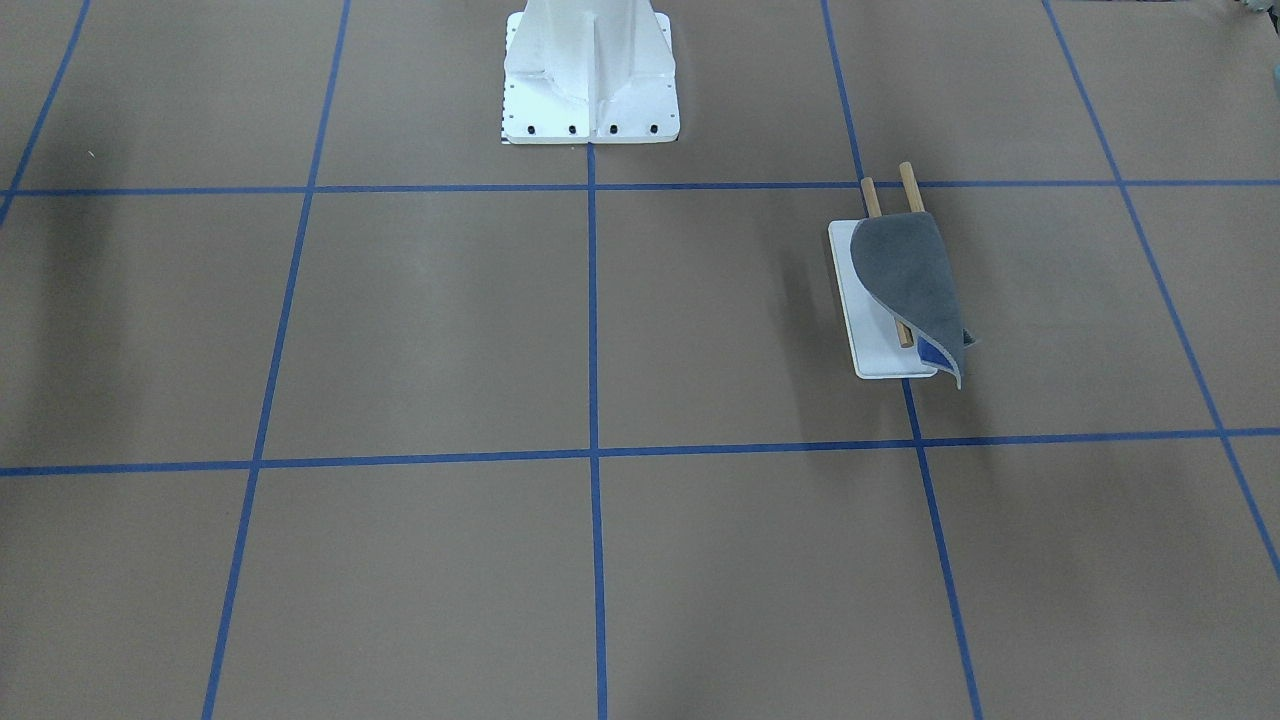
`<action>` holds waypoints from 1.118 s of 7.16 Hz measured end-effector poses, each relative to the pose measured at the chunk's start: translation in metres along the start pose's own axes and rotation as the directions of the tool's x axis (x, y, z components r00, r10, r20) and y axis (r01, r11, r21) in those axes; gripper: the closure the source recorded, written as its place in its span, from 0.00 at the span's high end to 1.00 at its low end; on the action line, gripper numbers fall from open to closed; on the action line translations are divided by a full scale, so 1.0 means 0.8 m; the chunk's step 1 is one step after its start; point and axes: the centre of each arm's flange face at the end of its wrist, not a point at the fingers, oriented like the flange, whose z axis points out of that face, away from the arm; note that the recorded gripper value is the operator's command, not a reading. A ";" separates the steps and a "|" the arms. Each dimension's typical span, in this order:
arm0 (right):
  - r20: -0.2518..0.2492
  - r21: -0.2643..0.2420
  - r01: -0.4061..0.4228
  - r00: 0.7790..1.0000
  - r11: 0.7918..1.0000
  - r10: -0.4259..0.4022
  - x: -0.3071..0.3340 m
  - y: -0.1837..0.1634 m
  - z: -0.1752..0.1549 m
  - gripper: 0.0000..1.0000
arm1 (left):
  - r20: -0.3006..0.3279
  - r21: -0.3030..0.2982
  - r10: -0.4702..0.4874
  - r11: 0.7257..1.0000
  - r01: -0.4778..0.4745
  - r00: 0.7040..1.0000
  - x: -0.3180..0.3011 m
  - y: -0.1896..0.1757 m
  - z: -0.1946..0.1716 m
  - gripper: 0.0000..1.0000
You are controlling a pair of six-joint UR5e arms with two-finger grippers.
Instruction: Hang towel on rack
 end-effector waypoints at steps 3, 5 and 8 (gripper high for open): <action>-0.004 0.023 -0.070 0.998 0.997 0.070 0.054 0.056 0.012 1.00 | -0.097 -0.062 -0.074 0.996 0.068 0.993 -0.012 0.034 0.014 0.99; -0.003 0.025 -0.078 0.997 0.997 0.078 0.061 0.060 0.017 1.00 | -0.103 -0.063 -0.077 0.995 0.071 0.992 -0.011 0.041 0.013 0.99; -0.003 0.029 -0.077 0.997 0.997 0.077 0.061 0.058 0.016 1.00 | -0.042 -0.027 -0.039 0.999 0.038 0.998 -0.004 0.034 -0.004 0.99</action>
